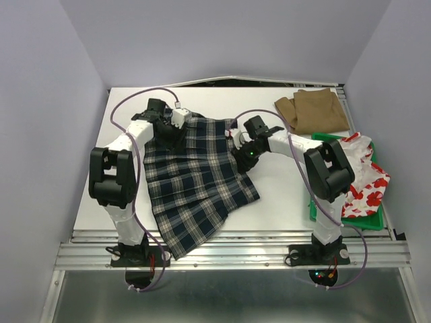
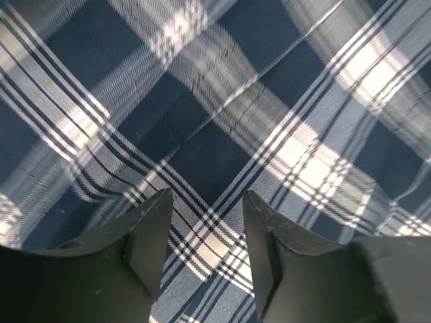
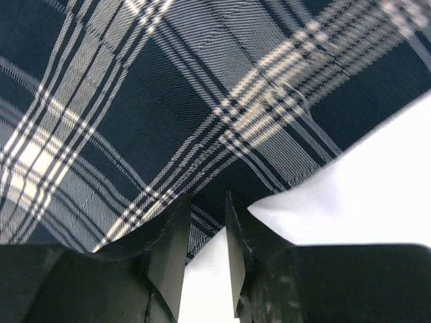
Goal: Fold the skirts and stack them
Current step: Flatten the skirt out, then fold the skirt
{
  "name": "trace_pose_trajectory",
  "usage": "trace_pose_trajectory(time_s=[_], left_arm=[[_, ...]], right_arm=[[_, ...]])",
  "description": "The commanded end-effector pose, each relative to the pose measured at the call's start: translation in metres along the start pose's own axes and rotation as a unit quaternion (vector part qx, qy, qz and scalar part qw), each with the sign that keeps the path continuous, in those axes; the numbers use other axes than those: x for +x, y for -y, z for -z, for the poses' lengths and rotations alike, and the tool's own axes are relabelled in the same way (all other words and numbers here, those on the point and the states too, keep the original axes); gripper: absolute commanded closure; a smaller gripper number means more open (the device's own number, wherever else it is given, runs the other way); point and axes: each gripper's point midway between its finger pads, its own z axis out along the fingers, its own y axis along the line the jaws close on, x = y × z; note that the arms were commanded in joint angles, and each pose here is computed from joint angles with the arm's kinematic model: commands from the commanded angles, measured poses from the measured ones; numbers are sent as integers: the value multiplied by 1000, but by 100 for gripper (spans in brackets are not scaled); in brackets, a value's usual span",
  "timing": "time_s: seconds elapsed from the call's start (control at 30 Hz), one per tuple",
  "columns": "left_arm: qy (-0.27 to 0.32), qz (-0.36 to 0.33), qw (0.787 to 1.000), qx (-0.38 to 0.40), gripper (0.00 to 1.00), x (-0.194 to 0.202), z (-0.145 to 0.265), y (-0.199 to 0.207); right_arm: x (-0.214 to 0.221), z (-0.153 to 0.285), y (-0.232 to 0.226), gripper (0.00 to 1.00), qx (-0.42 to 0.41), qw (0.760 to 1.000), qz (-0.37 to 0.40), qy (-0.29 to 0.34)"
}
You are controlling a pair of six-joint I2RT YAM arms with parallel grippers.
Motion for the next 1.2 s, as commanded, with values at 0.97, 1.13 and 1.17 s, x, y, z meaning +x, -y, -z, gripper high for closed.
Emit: trace_pose_trajectory(time_s=[0.97,1.13,1.17], left_arm=[[142,-94,985,40,1,-145,32,-34],[140,-81,987,0,1,-148,-1,-77],[133,-83,988,-5,1,-142,-16,-85]], right_arm=[[-127,42,131,7,52,991,74,96],[-106,14,136,16,40,994,64,74],[-103,10,136,26,38,995,64,70]])
